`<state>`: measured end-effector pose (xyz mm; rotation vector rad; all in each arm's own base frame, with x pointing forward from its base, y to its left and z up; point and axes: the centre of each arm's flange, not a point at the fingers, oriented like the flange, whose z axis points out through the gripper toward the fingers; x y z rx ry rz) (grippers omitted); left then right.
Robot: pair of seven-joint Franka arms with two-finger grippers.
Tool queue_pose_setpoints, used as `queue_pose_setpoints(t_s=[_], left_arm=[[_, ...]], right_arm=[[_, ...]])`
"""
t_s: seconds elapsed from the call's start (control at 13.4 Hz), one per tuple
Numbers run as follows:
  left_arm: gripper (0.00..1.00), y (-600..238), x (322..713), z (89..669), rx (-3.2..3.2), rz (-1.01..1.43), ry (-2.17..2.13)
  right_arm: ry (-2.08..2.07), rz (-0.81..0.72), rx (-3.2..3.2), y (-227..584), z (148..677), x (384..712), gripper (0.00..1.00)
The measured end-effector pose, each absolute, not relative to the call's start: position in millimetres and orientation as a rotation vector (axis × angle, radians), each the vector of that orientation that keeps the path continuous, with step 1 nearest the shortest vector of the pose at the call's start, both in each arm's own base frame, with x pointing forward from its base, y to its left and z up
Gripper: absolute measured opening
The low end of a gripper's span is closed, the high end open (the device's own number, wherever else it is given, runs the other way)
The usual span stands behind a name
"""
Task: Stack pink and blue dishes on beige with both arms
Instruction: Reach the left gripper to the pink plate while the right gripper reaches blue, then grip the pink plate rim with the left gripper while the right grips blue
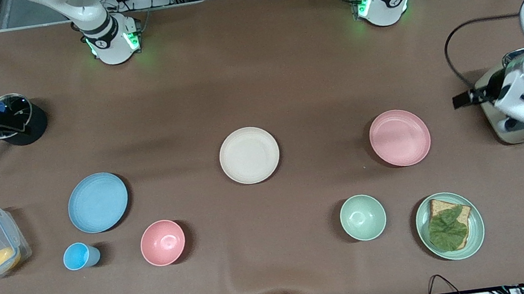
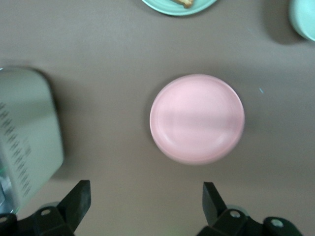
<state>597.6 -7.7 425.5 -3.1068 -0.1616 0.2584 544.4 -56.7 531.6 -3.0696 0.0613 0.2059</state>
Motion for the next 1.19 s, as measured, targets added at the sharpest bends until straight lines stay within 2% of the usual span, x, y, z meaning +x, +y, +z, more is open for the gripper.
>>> queue_pose_setpoints(t_s=[0.3, 0.52, 0.82, 0.97, 1.12, 1.19], left_arm=[[1.0, 12.7, 579.4, 314.1, -3.119, 0.255, -0.211], [1.0, 26.6, 578.6, 269.7, -3.127, 0.291, -0.231], [1.0, 33.0, 579.6, 224.8, -3.143, 0.319, -0.236], [1.0, 29.1, 579.5, 209.9, -3.167, 0.334, -0.268], [0.98, 25.2, 580.5, 195.7, -3.179, 0.323, -0.261], [0.93, 24.8, 580.3, 188.9, -3.185, 0.324, -0.231]], right_arm=[[0.071, 0.205, -3.07, -81.5, 425.6, 541.8, 1.0], [0.083, 0.304, -3.064, -83.7, 342.5, 544.3, 1.0], [0.041, 0.282, -3.085, -96.0, 242.9, 561.0, 1.0], [0.021, 0.265, -3.093, -105.0, 211.2, 563.0, 1.0], [0.017, 0.266, -3.094, -108.5, 201.9, 565.5, 1.0], [0.018, 0.26, -3.096, -109.5, 202.3, 568.2, 1.0]])
